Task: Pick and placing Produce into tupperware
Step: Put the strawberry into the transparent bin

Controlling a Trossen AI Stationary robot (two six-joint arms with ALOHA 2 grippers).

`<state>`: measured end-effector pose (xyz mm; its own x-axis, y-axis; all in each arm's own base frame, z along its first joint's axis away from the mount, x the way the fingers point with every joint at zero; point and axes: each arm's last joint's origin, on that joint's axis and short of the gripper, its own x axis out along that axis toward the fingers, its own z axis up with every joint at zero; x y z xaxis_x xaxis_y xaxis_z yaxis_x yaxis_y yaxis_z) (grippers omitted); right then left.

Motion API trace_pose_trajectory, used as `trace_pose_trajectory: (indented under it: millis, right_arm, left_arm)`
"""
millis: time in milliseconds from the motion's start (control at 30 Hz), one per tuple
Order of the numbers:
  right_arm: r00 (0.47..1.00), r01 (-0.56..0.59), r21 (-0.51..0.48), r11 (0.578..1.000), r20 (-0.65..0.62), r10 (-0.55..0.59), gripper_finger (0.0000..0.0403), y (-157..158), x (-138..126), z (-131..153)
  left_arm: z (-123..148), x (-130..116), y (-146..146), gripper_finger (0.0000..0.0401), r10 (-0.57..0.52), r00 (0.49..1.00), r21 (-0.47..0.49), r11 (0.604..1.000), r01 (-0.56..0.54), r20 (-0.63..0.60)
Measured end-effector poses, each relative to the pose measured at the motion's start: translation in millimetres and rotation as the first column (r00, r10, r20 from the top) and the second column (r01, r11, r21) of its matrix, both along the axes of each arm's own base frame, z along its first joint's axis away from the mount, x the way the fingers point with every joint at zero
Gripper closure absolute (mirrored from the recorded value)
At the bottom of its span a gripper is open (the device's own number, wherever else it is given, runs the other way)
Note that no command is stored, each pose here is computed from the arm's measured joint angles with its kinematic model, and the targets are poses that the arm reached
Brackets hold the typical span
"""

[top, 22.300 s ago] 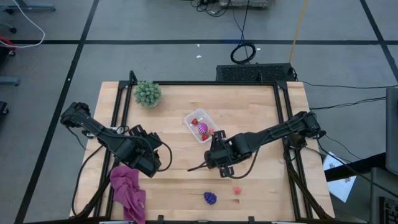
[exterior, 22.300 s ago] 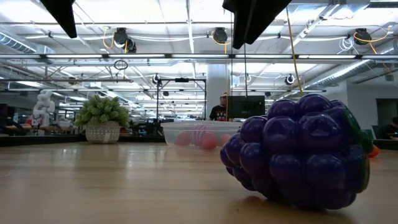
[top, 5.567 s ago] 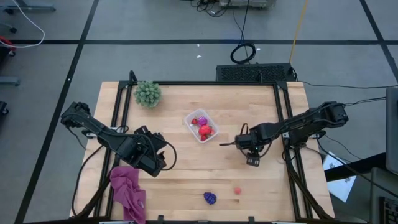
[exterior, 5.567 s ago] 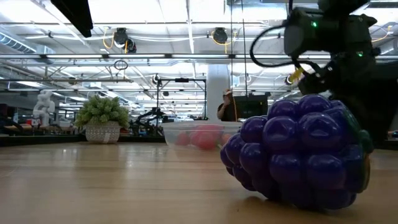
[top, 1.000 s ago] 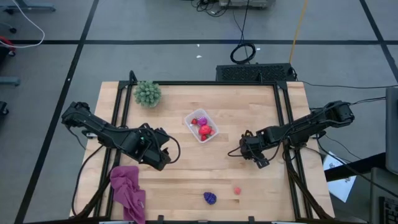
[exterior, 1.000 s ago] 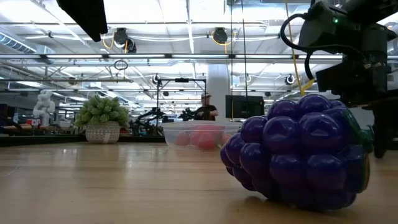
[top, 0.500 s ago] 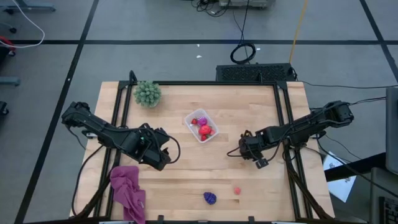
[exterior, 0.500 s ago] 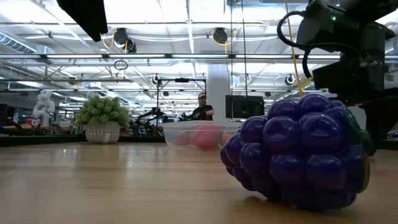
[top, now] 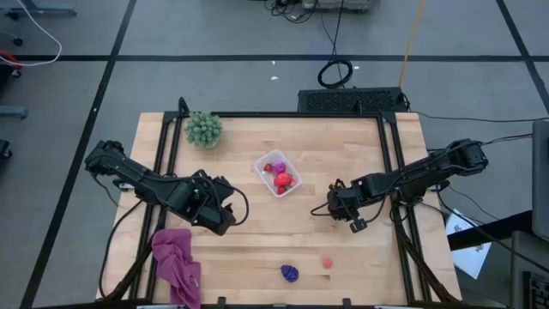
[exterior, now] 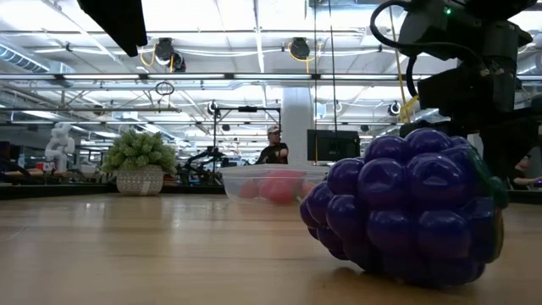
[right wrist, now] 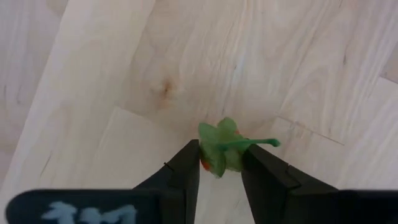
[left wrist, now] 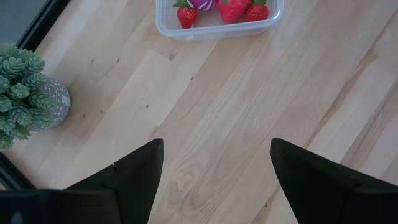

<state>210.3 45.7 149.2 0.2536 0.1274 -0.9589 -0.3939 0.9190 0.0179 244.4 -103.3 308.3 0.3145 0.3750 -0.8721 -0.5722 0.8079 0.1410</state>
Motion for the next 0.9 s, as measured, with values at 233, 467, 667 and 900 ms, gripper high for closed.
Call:
trace_pose_trajectory:
  millis: [233, 467, 667, 900]
  right_arm:
    - [1.000, 0.013, -0.043, 0.999, 0.008, -0.013, 0.0308, -1, -1, 1]
    - [0.996, 0.023, -0.072, 0.997, 0.091, -0.017, 0.0308, -2, 4, 22]
    - [0.965, 0.000, -0.143, 0.990, 0.261, 0.037, 0.0308, -1, 24, 64]
    - [0.821, -0.022, -0.207, 0.978, 0.554, 0.136, 0.0306, 2, 57, 104]
  left_arm:
    - [0, 0, 0, 0.0105, -0.005, 1.000, 0.001, 1.000, 0.005, -0.002]
    - [0, 0, 0, 0.0105, -0.005, 1.000, 0.006, 1.000, 0.005, -0.001]
    - [0, 2, 5, 0.0105, 0.015, 1.000, 0.006, 1.000, -0.015, -0.001]
    - [0, 5, 12, 0.0105, 0.025, 1.000, 0.011, 1.000, -0.025, -0.006]
